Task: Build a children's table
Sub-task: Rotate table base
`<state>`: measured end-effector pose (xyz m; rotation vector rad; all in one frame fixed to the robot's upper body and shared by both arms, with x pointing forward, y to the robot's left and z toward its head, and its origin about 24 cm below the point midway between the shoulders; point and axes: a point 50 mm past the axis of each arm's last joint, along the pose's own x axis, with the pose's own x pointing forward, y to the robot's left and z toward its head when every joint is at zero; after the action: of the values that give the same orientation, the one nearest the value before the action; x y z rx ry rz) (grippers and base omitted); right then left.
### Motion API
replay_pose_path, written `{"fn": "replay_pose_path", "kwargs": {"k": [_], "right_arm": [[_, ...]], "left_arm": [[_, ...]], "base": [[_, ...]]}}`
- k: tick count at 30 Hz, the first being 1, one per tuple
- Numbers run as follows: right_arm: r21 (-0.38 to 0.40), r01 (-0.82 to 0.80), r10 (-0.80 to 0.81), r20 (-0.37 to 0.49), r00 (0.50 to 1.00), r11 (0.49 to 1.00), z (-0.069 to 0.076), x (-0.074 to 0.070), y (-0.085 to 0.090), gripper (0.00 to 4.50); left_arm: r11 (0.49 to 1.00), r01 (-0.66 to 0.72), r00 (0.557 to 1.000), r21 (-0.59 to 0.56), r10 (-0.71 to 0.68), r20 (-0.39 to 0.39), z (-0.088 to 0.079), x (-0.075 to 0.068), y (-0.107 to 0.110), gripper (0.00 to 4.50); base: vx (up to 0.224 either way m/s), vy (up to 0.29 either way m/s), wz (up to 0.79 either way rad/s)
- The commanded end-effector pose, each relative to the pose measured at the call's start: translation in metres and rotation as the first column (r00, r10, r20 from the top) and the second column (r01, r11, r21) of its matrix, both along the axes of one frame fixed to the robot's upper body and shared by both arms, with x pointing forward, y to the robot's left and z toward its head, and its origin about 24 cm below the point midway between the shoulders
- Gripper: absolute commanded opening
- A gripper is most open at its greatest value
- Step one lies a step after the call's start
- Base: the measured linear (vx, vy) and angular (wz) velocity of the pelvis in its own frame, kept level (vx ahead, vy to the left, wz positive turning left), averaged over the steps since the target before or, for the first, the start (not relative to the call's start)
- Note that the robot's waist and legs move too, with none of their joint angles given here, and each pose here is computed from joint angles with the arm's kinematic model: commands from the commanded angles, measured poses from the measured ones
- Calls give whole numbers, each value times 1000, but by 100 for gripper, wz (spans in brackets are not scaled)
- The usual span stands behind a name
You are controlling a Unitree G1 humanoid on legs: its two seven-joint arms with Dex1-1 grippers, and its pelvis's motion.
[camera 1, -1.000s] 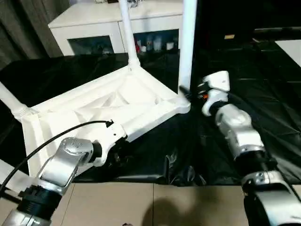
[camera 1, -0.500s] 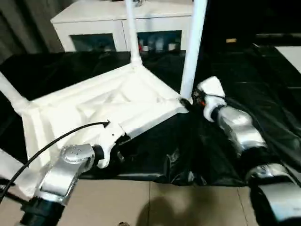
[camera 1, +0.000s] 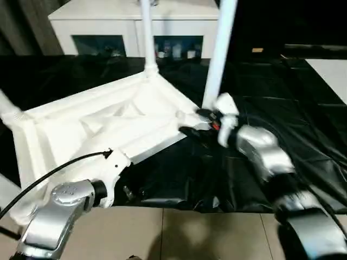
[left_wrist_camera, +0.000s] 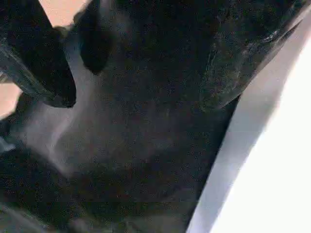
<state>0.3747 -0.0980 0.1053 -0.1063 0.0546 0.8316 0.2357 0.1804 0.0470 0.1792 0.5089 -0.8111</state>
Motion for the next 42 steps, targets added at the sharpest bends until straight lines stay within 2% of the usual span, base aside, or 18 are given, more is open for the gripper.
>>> {"fn": "replay_pose_path", "kwargs": {"k": [1, 5, 7, 8, 13, 17, 21, 26, 27, 28, 29, 34, 37, 39, 40, 41, 42], "right_arm": [[24, 138, -138, 17, 990, 990, 6, 12, -5, 446], [83, 282, -284, 12, 959, 956, 16, 24, -5, 446], [80, 317, -319, 13, 948, 945, 17, 26, -8, 446], [69, 391, -393, 12, 919, 918, 18, 30, -15, 446], [44, 531, -532, 9, 847, 846, 16, 34, -36, 446], [20, 668, -668, 12, 744, 744, 15, 35, -70, 446], [2, 713, -713, 26, 701, 701, 15, 34, -86, 446], [-40, 824, -821, 79, 566, 565, 21, 27, -140, 446], [-41, 830, -826, 83, 558, 556, 22, 27, -143, 446], [-48, 850, -844, 95, 527, 525, 24, 25, -155, 446], [-48, 850, -845, 95, 527, 525, 24, 24, -155, 446], [-61, 881, -870, 137, 474, 470, 33, 20, -178, 446], [-47, 876, -864, 144, 482, 481, 37, 20, -179, 446], [-10, 824, -816, 131, 563, 566, 42, 24, -168, 446], [-9, 809, -801, 134, 583, 587, 42, 25, -165, 446], [-7, 758, -750, 139, 647, 652, 43, 27, -155, 446], [-4, 726, -719, 137, 682, 688, 43, 28, -149, 446]], "left_arm": [[1000, -14, 1000, 18, 14, 6, 4, -4, 4, 450], [999, -31, 999, 33, 31, -11, 4, -12, 9, 450], [999, -32, 999, 42, 33, -17, 3, -14, 10, 450], [998, -36, 999, 47, 37, -23, 3, -16, 11, 450], [997, -46, 999, 54, 47, -27, 2, -19, 13, 450], [998, -41, 999, 53, 42, -24, 3, -16, 11, 450], [998, -32, 999, 45, 33, -18, 4, -14, 8, 450], [999, -14, 1000, 35, 14, -8, 5, -11, 3, 450], [999, -13, 1000, 35, 13, -8, 5, -11, 3, 450], [999, -9, 1000, 32, 9, -3, 5, -10, 2, 450], [999, -9, 1000, 32, 9, -3, 5, -10, 2, 450], [999, -14, 1000, 30, 13, 25, 7, -7, 2, 450], [999, -22, 999, 24, 21, 36, 8, -6, 3, 450], [1000, -25, 998, 0, 25, 50, 10, -7, 6, 450], [1000, -24, 998, -8, 24, 52, 10, -7, 7, 450], [999, -25, 998, -47, 27, 55, 11, -10, 11, 450], [997, -28, 998, -74, 32, 55, 12, -12, 14, 450]], "base": [[0, 0, 0], [0, 0, 0], [0, 0, 0], [0, 0, 0], [0, 0, 0], [0, 0, 0], [0, 0, 0], [0, 0, 0], [0, 0, 0], [0, 0, 0], [0, 0, 0], [0, 0, 0], [0, 0, 0], [0, 0, 0], [0, 0, 0], [0, 0, 0], [0, 0, 0]]}}
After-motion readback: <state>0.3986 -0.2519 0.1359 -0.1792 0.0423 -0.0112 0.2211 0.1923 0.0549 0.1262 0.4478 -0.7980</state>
